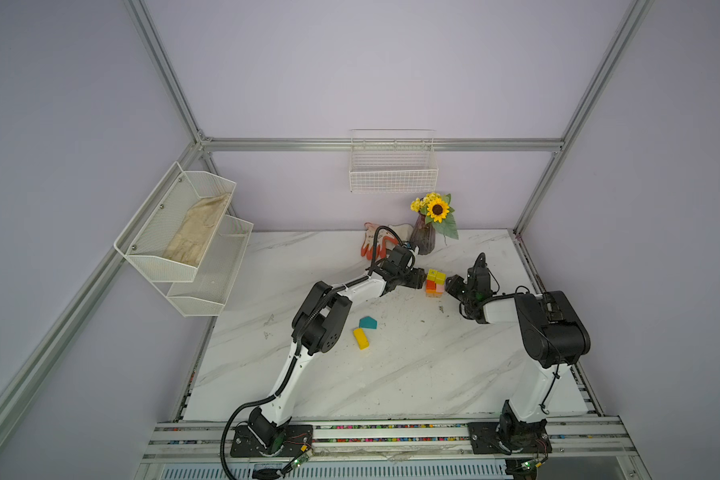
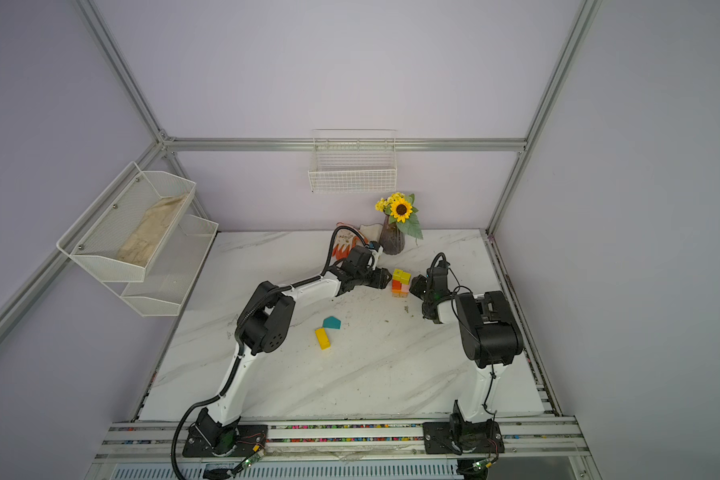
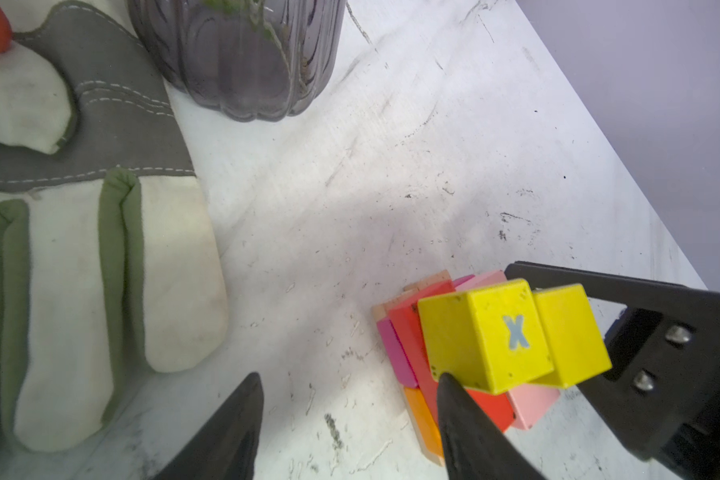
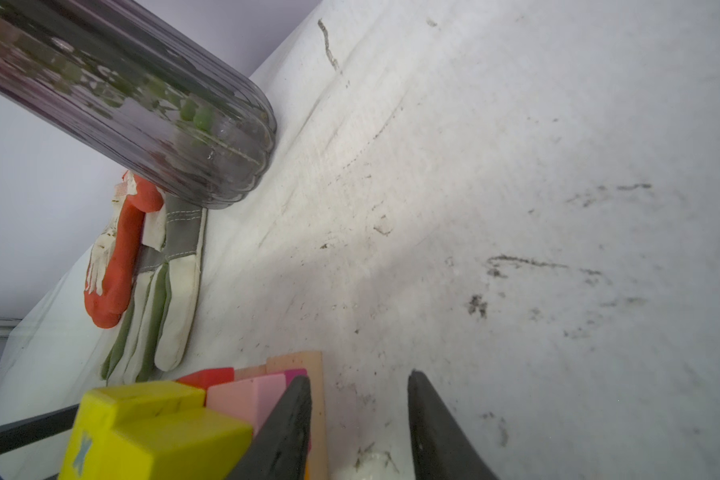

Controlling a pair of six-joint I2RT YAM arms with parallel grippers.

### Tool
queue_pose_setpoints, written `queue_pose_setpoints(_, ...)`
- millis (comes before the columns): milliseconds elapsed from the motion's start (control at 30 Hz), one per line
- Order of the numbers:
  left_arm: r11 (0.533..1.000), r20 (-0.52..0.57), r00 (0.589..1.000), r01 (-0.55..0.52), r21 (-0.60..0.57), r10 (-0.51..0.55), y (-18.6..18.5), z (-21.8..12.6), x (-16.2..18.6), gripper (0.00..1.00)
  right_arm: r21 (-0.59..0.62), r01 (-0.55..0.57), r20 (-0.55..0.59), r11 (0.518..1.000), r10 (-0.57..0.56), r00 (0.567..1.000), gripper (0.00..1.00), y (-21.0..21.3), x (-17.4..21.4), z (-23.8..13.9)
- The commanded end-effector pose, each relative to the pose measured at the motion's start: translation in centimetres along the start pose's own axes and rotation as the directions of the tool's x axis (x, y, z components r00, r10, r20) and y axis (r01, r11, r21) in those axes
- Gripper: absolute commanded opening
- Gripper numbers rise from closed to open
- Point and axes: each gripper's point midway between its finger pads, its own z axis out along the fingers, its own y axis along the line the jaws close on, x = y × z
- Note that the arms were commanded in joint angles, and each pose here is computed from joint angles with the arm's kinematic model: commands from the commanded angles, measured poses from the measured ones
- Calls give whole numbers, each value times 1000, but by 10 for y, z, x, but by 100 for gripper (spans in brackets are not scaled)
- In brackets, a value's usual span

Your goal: Build the wood block tower

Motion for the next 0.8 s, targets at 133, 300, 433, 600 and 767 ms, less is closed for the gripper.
queue_pose_setpoints(133, 998, 52, 999, 6, 61, -9, -20, -19, -22, 64, -48, -9, 6, 999, 9, 1000, 40, 14, -2, 4)
queue_pose_setpoints(300, 998, 53, 999, 7, 68, -10, -22, -23, -21, 64, -49, -13, 10, 999, 13, 1000, 39, 15, -2, 3)
queue_pose_setpoints(433, 998, 56, 998, 9, 65, -13, -22, -26, -20, 64, -49, -14, 12, 999, 14, 1000, 39, 15, -2, 4)
queue_pose_setpoints(600, 998, 56, 998, 9, 67, -12, -21, -28, -18, 64, -47, -14, 13, 999, 14, 1000, 39, 15, -2, 5)
queue_pose_setpoints(767, 998, 64, 998, 6, 56, -9, -20, -37, -20, 63, -11, -1, 41, 1000, 2, 999, 39, 12, -11, -1)
